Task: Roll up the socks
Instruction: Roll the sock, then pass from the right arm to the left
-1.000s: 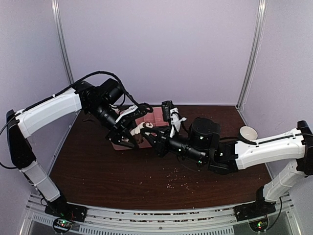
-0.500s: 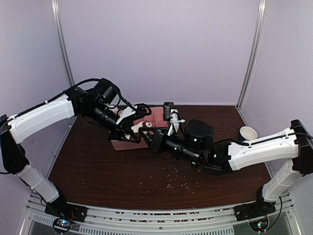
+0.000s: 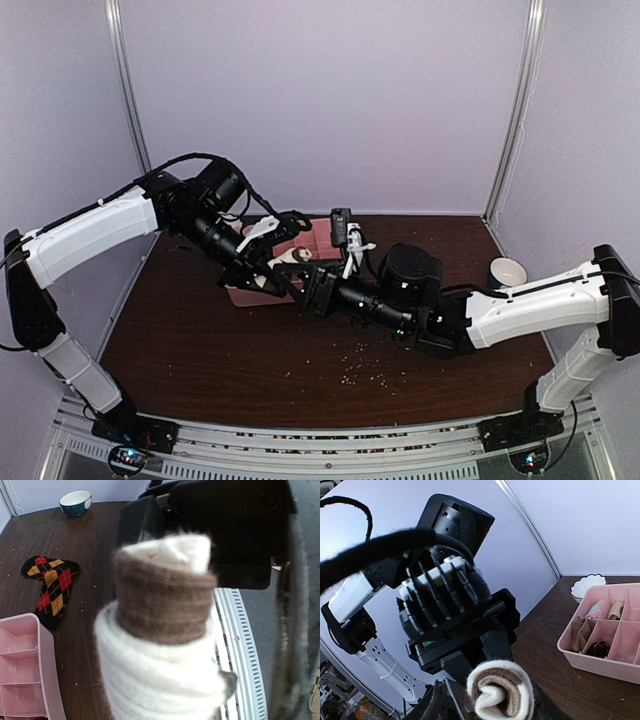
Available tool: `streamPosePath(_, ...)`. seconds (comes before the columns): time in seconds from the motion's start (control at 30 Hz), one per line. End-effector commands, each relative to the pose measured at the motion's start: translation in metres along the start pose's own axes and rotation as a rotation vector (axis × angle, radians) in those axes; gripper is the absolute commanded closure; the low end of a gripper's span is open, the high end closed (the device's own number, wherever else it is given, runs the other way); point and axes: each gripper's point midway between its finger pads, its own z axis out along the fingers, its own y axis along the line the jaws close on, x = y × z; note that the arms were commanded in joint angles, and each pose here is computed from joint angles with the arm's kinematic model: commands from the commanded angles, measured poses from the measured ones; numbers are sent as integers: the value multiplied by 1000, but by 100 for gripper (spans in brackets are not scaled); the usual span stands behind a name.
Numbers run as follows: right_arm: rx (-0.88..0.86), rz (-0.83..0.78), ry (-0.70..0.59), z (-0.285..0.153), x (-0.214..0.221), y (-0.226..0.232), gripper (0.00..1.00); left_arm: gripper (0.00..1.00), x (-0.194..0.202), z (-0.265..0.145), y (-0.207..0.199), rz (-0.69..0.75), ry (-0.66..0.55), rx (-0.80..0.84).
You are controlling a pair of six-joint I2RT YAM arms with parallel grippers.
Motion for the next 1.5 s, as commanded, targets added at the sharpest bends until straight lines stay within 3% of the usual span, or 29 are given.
streamPosePath(0.0, 95, -1, 20, 8, 4, -21, 53, 100, -9, -4, -6, 33, -29, 35)
streamPosePath(0.1, 126, 14, 61, 15, 11, -31, 64, 100, -8, -5, -8, 39, -30, 42)
streamPosePath(0.2, 107, 30, 33, 14, 7, -30, 100, 100, -8, -6, -10, 48, -26, 49)
streamPosePath(0.23, 101, 37, 16, 10, 7, -32, 100, 97, -8, -7, -12, 51, -26, 53)
streamPosePath(0.27, 89, 41, -9, 7, 5, -31, 100, 86, -9, -8, -13, 52, -29, 56)
streamPosePath(0.33, 48, 48, -72, 3, -4, -28, 100, 44, -15, -11, -18, 43, -55, 72)
streamPosePath(0.37, 26, 47, -104, 1, -8, -26, 100, 18, -21, -17, -21, 33, -99, 96)
streamPosePath(0.4, 1, 52, -141, -2, -14, -23, 100, 4, -29, -23, -24, 7, -174, 134)
streamPosePath(0.43, -16, 55, -171, -3, -18, -23, 100, 2, -35, -32, -23, -56, -243, 159)
streamPosePath(0.57, -83, 70, -285, -7, -35, -20, 100, 2, -45, -55, -9, -148, -351, 146)
streamPosePath(0.73, -131, 88, -337, 0, -43, -15, 100, 2, -60, -79, 9, -293, -489, 173)
streamPosePath(0.9, -190, 121, -390, 6, -54, -9, 100, 2, -54, -79, 14, -398, -526, 182)
streamPosePath(1.23, -274, 159, -430, 22, -65, 5, 100, 2, -54, -89, 20, -464, -583, 192)
streamPosePath(1.33, -267, 168, -432, 26, -65, 3, 100, 20, -59, -95, 18, -441, -608, 207)
streamPosePath(1.47, -240, 168, -434, 27, -62, -4, 100, 62, -64, -100, 14, -428, -614, 214)
